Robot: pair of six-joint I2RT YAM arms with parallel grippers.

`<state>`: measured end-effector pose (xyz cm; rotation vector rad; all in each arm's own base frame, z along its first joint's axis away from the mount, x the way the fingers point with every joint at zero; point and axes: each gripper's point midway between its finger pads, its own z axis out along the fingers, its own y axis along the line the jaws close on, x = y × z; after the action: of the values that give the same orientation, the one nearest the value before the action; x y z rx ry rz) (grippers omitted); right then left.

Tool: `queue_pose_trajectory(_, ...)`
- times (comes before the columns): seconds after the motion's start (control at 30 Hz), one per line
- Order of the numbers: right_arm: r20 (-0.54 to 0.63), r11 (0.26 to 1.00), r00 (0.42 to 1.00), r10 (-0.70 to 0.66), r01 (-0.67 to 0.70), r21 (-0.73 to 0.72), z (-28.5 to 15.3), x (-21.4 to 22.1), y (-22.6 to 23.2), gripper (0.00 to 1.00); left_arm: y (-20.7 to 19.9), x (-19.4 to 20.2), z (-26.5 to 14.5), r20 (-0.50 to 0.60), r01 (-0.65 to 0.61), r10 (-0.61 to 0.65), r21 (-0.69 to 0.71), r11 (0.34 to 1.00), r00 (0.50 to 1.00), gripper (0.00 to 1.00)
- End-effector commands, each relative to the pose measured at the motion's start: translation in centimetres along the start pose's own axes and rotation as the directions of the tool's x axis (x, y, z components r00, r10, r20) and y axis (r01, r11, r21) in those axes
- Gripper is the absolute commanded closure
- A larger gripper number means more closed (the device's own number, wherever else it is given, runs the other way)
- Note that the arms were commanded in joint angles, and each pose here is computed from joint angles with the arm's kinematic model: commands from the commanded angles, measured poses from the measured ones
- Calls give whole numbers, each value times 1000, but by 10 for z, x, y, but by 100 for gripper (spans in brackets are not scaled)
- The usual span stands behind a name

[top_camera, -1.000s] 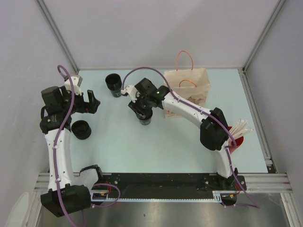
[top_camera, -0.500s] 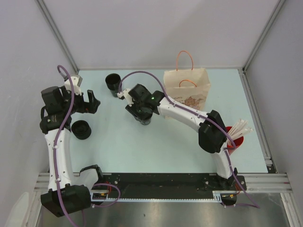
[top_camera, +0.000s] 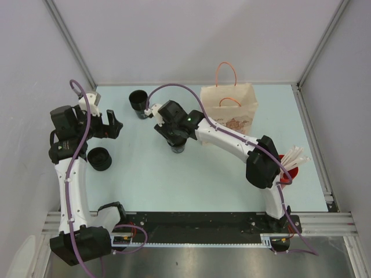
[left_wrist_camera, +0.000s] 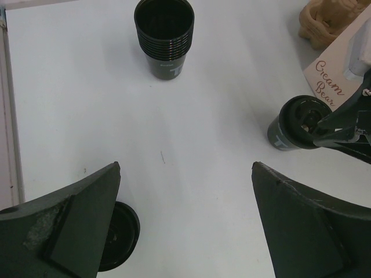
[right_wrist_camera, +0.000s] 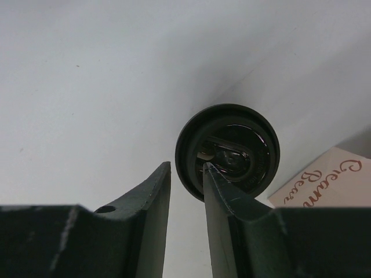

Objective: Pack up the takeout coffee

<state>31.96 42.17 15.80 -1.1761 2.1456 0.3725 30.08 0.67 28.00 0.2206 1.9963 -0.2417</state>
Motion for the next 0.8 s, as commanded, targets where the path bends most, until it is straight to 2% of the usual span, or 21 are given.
queue_pose_trajectory(0.0,37,997,999,7,-10,75,-5,-12,-12,66,-3,-10,-5,49,-2,2,8,1000,999,1)
queue_pose_trajectory(0.2,-5,997,1000,24,-23,76,6,2,-13,67,-3,-9,-5,49,0,0,8,1000,999,1)
queue_pose_trajectory(0.43,-55,999,998,33,-32,9,13,14,2,67,-2,-9,-5,51,0,0,6,1000,999,1)
queue_pose_trajectory(0.77,-89,1000,996,25,-24,16,15,18,2,69,-2,-9,-5,51,2,-2,5,1000,999,1)
